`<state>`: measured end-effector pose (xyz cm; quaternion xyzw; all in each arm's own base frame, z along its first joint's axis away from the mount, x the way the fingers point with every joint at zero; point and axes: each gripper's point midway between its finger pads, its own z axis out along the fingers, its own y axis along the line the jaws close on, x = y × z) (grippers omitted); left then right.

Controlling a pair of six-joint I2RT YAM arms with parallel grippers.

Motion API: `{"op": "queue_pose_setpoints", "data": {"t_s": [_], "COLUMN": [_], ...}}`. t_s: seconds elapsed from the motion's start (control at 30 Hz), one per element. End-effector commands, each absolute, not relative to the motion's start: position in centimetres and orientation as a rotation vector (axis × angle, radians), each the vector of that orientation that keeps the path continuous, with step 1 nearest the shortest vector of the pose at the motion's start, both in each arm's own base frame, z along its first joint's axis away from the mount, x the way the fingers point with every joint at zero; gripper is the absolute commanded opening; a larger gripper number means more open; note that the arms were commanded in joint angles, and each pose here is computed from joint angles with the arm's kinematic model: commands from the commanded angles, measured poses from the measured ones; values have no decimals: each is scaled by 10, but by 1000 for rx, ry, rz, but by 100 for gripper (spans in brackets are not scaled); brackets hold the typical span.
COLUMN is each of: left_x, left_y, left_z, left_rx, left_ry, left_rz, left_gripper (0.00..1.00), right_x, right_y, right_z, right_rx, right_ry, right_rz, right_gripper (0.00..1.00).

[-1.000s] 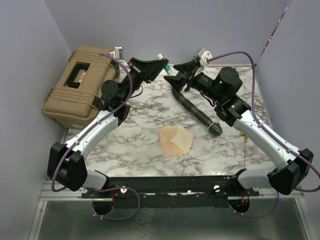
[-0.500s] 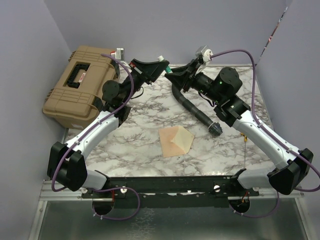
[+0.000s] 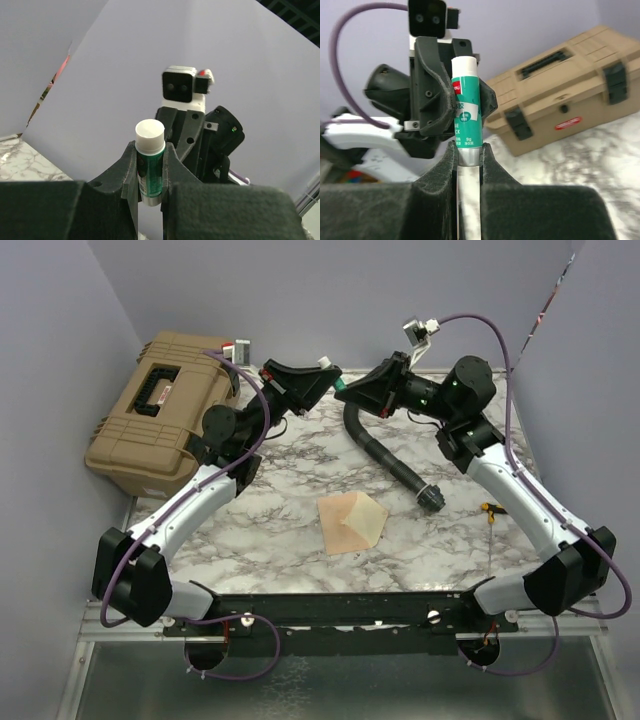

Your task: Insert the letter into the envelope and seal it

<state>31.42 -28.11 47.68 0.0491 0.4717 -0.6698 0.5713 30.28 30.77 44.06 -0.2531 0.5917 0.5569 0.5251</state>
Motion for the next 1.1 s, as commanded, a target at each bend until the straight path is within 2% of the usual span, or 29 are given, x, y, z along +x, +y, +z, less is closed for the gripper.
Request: {"op": "queue_pose_setpoints", "data": {"t_s": [0.0,0.2,0.4,0.43,0.47,0.57,0.67,0.97,1.07], "left_x": [295,290,294,296,302,320,333,341,340], "left_y": [-274,-277,-275,-274,-272,-266,-264,-265,-266], "left_z": [483,486,485,483,480,459,439,429,429], "left_rx": [257,316,283,260,221,98,24,-27,-30], "left_ry": [1039,1020,1025,1032,1046,1117,1191,1238,1242], "left_rz": [-1504,-1497,-1499,-1501,-1493,-1459,-1421,-1427,-1442], "left_gripper": [0,0,0,0,0,0,0,0,0], "right_x": [285,282,280,283,286,307,329,333,333], "right_y": [295,292,287,288,289,288,276,280,292], "right_z": [473,468,475,471,465,443,424,397,391], "right_rx": [-498,-275,-260,-267,-280,-335,-398,-690,-769], "right_ry": [1366,1317,1232,1250,1274,1351,1378,1354,1341], "right_rz": [1668,2084,2084,2031,1960,1608,1293,868,720], "right_gripper": [0,0,1,7,18,59,76,78,75]}}
